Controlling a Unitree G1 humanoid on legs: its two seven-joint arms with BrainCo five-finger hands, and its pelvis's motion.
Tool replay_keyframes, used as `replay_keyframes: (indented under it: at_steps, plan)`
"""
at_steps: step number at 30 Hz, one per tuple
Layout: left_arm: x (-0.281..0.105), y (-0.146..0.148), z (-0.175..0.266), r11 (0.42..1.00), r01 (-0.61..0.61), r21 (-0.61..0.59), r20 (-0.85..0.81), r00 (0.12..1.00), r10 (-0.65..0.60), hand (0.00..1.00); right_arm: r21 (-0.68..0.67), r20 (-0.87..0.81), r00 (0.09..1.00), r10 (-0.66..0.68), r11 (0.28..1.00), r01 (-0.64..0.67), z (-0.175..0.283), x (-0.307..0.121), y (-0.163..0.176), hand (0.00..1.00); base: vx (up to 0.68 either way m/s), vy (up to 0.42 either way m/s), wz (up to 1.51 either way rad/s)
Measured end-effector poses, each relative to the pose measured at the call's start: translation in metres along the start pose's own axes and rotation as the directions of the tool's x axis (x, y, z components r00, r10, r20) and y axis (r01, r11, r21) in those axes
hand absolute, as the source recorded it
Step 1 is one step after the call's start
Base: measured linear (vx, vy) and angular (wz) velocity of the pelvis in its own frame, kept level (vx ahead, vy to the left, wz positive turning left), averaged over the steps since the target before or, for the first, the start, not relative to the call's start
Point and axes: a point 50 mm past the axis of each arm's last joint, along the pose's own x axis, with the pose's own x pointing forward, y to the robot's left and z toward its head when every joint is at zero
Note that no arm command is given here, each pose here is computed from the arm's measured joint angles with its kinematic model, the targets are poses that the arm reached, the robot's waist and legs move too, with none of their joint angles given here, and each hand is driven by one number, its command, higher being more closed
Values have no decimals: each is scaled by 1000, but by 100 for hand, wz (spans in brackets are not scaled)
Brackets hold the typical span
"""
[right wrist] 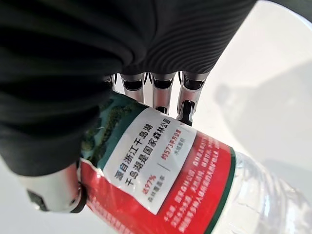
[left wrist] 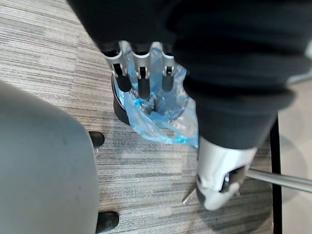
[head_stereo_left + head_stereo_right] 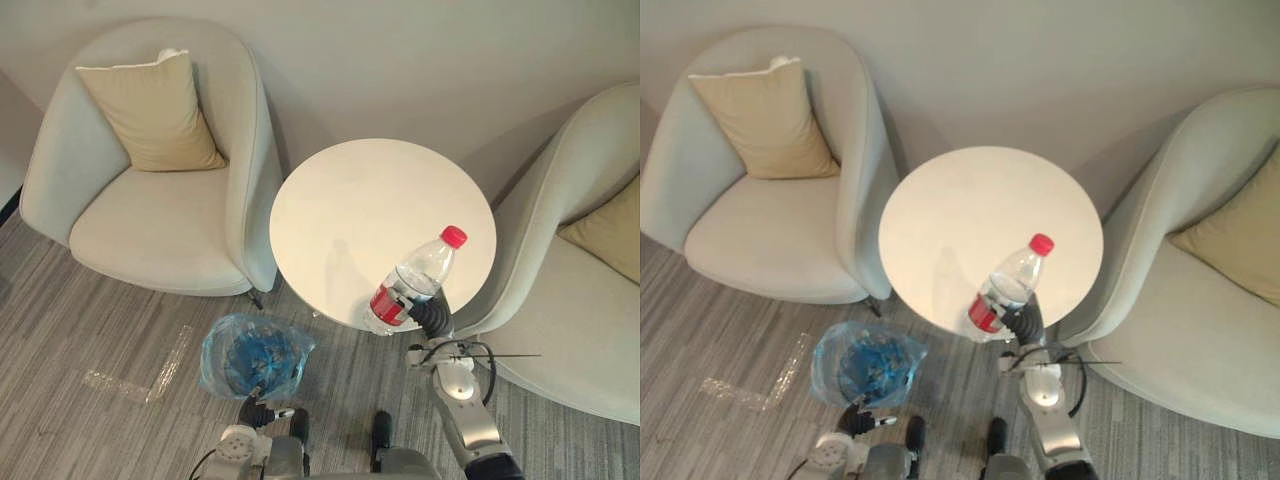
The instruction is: Gather rubbish on tea table into small bin, then transfer packed bag to large trash can.
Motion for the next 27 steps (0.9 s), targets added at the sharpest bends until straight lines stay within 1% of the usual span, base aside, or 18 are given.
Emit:
replay_keyframes:
  at_steps: [7,11,13,15,18,23,25,27]
  plan:
    - [-1,0,-6,1000,8,25,-26,1000,-7,0,-56,39,996,80,995,-78,6,-13,16,100,-28,12,-14]
    - [-1,0,-8,1000,9,28,-35,999,-8,0,-56,36,995,92,994,-89,6,-18,19,100,-37,4,-3]
    - [-1,-1,-9,999,12,33,-38,999,-11,0,-90,39,992,117,989,-113,6,-19,22,100,-8,-2,5]
    - [-1,-1,-9,999,19,46,-36,999,-18,0,-89,39,991,125,989,-121,6,-19,24,100,-39,-9,24]
    - [1,-5,-3,997,38,72,-18,999,-36,0,-105,68,990,123,988,-116,10,-10,23,100,-112,-13,47]
    - [2,-7,4,998,32,57,12,999,-33,0,-152,146,981,130,983,-108,24,18,21,100,-124,28,40]
    - [1,-7,2,998,29,60,9,1000,-29,0,-158,142,982,122,982,-99,23,23,20,100,-41,149,39]
    - [-2,-16,-2,998,45,47,-1,999,-45,0,-163,132,986,103,983,-81,20,24,17,100,-35,249,62]
